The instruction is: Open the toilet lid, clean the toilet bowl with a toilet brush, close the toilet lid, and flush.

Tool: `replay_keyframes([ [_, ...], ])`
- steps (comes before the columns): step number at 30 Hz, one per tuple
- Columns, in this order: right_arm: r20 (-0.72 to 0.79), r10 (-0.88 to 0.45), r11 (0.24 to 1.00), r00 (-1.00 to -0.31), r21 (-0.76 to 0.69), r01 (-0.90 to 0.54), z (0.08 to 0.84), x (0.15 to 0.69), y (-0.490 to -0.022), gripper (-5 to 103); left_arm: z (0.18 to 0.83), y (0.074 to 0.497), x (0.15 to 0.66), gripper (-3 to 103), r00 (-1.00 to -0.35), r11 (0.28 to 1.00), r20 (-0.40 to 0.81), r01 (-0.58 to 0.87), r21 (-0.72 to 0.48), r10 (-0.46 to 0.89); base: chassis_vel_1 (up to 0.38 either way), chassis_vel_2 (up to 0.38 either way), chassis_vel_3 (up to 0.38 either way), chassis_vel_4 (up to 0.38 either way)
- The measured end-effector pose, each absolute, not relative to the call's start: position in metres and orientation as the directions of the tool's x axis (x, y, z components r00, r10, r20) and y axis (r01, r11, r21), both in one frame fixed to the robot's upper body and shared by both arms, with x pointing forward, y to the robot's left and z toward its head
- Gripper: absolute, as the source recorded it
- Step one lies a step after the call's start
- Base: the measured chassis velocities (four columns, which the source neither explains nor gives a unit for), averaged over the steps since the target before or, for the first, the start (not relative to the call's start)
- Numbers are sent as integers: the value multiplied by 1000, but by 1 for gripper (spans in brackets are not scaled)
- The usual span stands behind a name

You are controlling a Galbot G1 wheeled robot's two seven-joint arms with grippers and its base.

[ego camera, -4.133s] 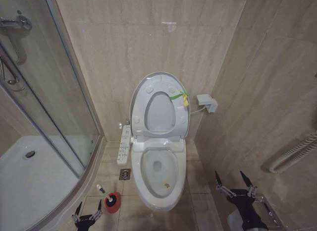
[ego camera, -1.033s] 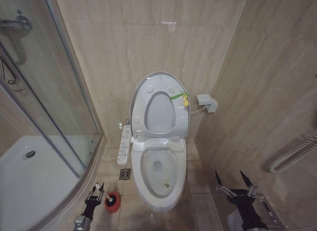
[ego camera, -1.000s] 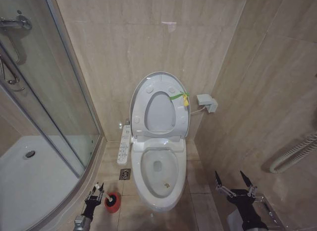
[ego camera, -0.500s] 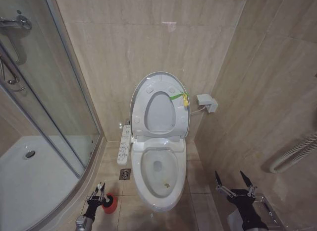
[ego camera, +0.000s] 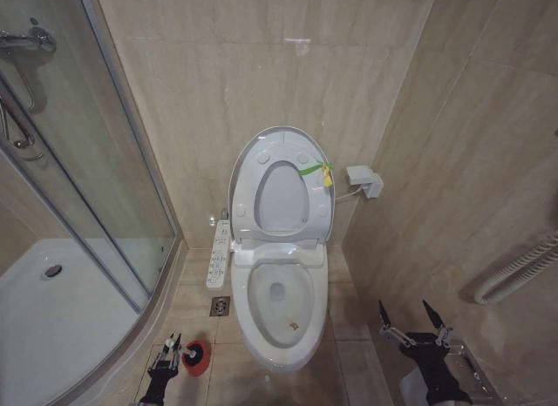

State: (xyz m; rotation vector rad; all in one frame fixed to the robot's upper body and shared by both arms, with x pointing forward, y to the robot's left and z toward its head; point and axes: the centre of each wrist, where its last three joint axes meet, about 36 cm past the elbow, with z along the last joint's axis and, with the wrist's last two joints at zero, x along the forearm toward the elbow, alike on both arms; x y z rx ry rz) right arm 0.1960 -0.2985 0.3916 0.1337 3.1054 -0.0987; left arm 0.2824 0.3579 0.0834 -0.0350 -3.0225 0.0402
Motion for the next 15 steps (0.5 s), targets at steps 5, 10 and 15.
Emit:
replay_keyframes([
  [5,-34,85,994,-996,-62,87,392,196,-299,100,85,356,276,23,-993,999,121,5,-33,9,0,0,0,0],
  [10,-34,85,994,-996,-62,87,392,196,-299,100,88,354,272,23,-992,999,123,-29,-35,-24,0,0,0,0],
  [15,-34,85,994,-996,-62,87,392,196,-299,100,91,353,268,23,-991,999,126,-40,-22,-37,0,0,0,0],
])
